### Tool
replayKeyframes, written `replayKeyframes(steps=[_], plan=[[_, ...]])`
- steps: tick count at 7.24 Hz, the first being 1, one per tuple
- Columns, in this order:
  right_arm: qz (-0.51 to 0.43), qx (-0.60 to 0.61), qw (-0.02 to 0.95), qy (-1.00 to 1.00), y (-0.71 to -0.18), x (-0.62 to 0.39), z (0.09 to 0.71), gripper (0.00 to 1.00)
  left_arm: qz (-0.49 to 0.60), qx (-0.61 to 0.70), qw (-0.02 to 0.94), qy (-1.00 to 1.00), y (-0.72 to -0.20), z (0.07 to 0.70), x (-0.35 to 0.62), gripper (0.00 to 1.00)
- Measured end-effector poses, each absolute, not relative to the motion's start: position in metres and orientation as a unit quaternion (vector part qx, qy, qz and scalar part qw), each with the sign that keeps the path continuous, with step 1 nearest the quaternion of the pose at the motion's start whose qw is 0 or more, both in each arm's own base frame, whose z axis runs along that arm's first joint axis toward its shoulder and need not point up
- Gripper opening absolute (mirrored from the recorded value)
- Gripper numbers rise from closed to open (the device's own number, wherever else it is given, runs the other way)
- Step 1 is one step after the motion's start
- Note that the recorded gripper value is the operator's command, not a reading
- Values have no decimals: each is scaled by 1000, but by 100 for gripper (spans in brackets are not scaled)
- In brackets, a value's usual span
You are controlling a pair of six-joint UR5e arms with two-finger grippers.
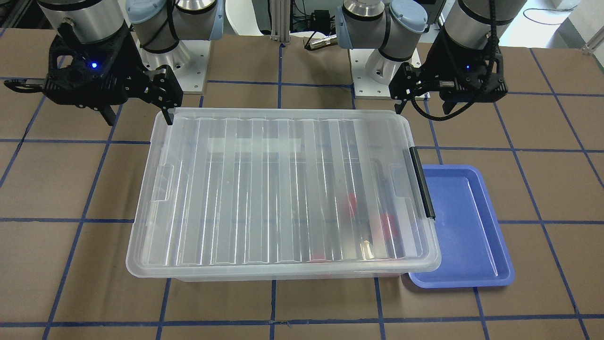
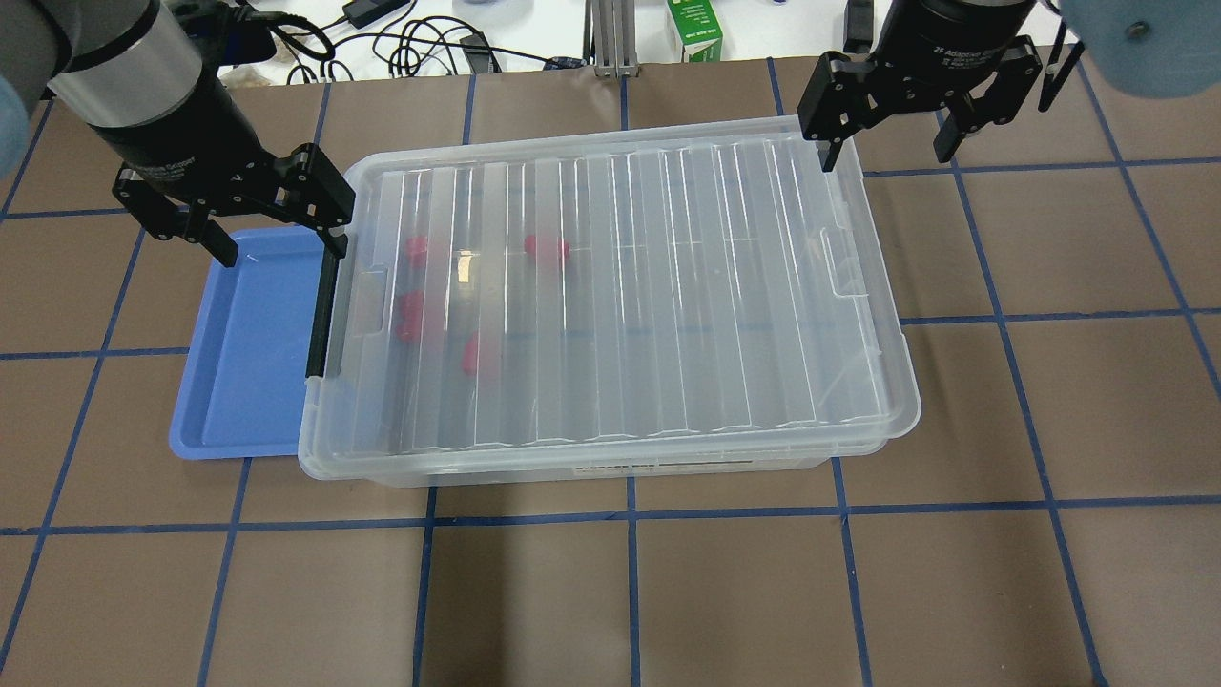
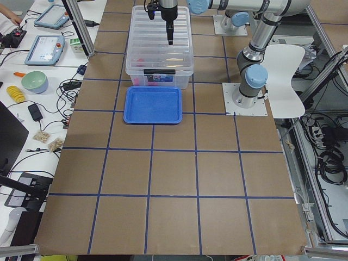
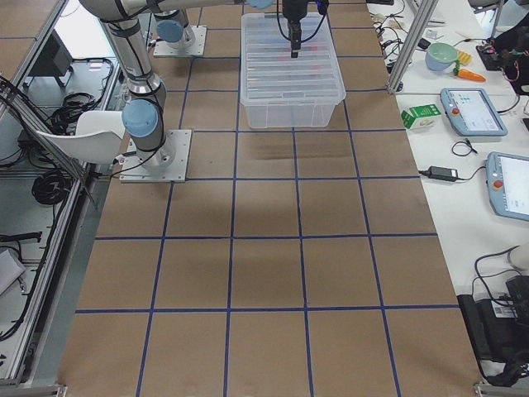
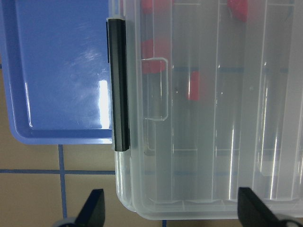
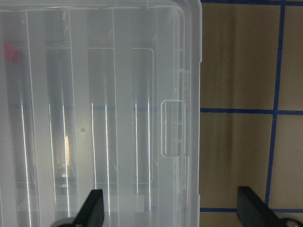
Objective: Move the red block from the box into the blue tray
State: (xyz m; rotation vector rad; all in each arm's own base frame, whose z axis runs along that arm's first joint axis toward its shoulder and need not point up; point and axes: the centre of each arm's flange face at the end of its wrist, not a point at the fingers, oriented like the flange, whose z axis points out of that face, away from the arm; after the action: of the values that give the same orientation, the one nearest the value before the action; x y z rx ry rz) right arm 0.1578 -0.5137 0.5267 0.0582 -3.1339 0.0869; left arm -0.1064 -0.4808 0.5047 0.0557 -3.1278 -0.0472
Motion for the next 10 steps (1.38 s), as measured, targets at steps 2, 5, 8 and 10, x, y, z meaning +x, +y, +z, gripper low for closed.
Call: replayKeyframes(steps=[2,5,8,10], plan=[[28,18,3,-999,-514,156,527,100,-11,18,7,-1000,-481,502,-107,100],[30,12,4,-999,-519,141,529,100,-9,14,28,-999,-478,504,-114,100],[21,-2,5,-1000,-527,88,536,100,-8,14,33,-999,-476,505,-116,100],[12,-1,4,-1000,-531,80,516,100,-10,13,33,-999,-476,504,-116,100]])
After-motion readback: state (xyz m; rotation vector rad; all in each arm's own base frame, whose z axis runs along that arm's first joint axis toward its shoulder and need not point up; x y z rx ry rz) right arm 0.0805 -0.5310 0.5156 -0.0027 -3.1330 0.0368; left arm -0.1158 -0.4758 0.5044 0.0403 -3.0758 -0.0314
